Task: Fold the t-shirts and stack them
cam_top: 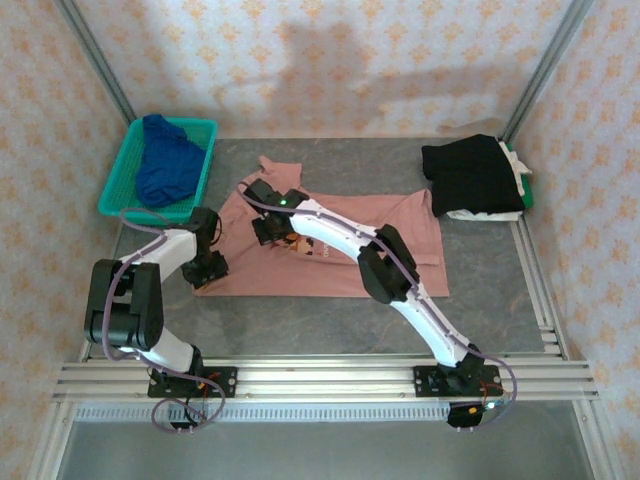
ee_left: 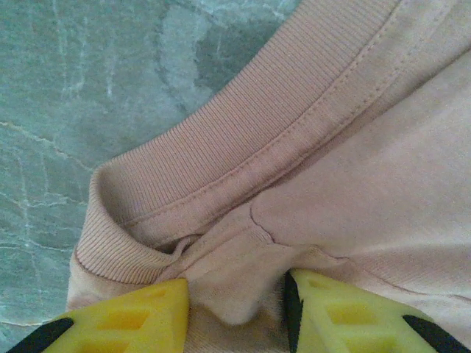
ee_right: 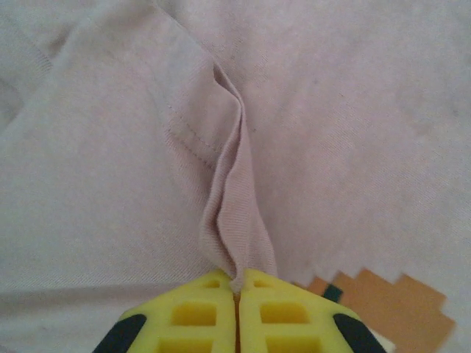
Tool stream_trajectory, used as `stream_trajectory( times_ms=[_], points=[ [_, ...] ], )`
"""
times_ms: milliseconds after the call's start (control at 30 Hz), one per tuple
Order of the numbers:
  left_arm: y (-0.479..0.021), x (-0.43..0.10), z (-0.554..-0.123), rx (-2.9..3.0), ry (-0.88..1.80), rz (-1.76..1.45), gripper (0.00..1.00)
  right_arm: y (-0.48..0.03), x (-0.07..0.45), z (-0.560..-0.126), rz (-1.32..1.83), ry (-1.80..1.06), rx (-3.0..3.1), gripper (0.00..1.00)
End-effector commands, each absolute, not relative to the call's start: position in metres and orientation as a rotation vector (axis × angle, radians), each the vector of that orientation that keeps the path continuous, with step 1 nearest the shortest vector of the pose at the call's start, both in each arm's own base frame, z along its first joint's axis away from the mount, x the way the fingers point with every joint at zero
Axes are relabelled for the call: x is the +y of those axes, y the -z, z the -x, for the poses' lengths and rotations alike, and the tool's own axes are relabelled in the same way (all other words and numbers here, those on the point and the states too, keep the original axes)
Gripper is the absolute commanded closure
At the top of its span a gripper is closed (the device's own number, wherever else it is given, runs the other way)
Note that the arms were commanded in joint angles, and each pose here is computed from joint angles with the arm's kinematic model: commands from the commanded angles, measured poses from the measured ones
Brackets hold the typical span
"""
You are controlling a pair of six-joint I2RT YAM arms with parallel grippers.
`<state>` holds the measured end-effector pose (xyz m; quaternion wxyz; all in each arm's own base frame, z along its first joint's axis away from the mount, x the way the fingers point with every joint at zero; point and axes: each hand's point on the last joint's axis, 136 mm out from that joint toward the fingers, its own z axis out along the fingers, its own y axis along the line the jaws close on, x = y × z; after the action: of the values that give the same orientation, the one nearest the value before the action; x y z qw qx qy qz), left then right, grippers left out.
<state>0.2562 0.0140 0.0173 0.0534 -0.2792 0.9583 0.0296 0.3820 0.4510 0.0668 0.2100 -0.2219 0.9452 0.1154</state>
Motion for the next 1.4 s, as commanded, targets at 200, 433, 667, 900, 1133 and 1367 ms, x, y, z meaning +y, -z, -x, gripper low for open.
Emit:
stream_trajectory(
  times_ms=[200, 433, 667, 900, 1133, 1367],
  points=[
    [-0.012, 0.034, -0.230, 2.935, -0.254, 0.906, 0.63, -0.094, 0.404, -0.427, 0.426, -0.264, 2.607, 0.74],
    [-0.018, 0.034, -0.231, 2.921, -0.247, 0.913, 0.56, -0.106, 0.357, -0.433, 0.318, -0.088, 2.628, 0.68],
    [-0.063, 0.028, -0.251, 2.828, -0.215, 0.831, 0.40, -0.108, 0.298, -0.366, 0.258, -0.057, 2.654, 0.63],
    [-0.060, -0.034, -0.294, 2.847, -0.034, 0.623, 0.38, -0.067, 0.193, -0.307, 0.020, 0.176, 2.728, 0.65],
    [-0.019, -0.039, -0.277, 2.937, -0.072, 0.654, 0.40, -0.053, 0.137, -0.278, -0.170, 0.303, 2.735, 0.70],
    [-0.016, -0.028, -0.269, 2.956, -0.176, 0.639, 0.39, -0.047, 0.107, -0.307, -0.318, 0.343, 2.750, 0.74]
  ],
)
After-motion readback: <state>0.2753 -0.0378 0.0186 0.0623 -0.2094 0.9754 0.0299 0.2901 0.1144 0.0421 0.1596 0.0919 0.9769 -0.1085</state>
